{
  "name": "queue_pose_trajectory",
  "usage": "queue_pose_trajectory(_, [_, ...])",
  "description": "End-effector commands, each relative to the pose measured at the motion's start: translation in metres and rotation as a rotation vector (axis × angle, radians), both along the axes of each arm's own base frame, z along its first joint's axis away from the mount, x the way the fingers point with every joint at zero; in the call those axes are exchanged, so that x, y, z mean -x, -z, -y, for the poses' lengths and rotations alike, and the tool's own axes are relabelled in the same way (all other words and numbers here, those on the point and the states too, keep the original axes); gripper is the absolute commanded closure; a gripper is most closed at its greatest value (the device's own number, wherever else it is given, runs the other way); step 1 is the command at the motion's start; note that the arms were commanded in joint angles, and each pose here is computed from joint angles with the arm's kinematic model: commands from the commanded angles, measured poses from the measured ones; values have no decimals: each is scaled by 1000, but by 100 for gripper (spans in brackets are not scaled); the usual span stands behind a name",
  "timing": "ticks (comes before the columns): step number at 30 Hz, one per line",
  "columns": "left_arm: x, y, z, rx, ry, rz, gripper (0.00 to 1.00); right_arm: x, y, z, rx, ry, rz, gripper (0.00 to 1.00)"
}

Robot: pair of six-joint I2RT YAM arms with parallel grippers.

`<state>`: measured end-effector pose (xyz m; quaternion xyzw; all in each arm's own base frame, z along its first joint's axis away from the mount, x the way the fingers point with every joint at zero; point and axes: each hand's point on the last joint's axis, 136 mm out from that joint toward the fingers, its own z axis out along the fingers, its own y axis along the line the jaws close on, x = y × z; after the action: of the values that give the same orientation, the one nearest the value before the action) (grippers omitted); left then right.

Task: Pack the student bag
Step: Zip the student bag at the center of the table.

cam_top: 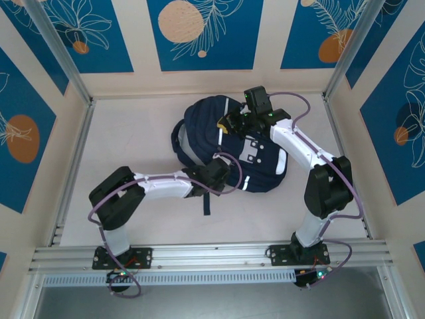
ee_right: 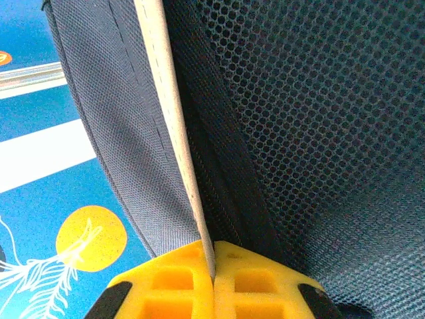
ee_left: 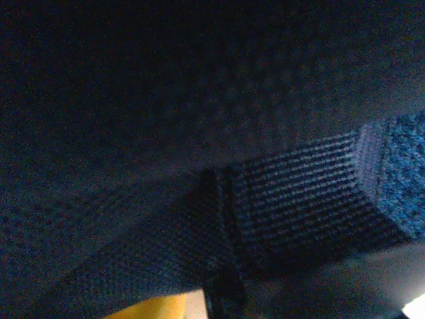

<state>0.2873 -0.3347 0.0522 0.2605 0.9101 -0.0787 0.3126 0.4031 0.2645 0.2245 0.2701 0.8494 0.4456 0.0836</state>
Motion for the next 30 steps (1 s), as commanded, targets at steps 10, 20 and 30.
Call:
queue_pose_trajectory(10, [-7, 21, -17, -40, -8, 8, 90, 14, -46, 5, -89, -21, 73, 100])
queue_pose_trajectory(20, [-15, 22, -14, -28, 13, 70, 85, 14, -48, 4, -101, -22, 72, 100])
queue_pose_trajectory(30, [-1, -1, -33, -9, 4, 78, 100, 16, -28, 18, 93, -68, 107, 100])
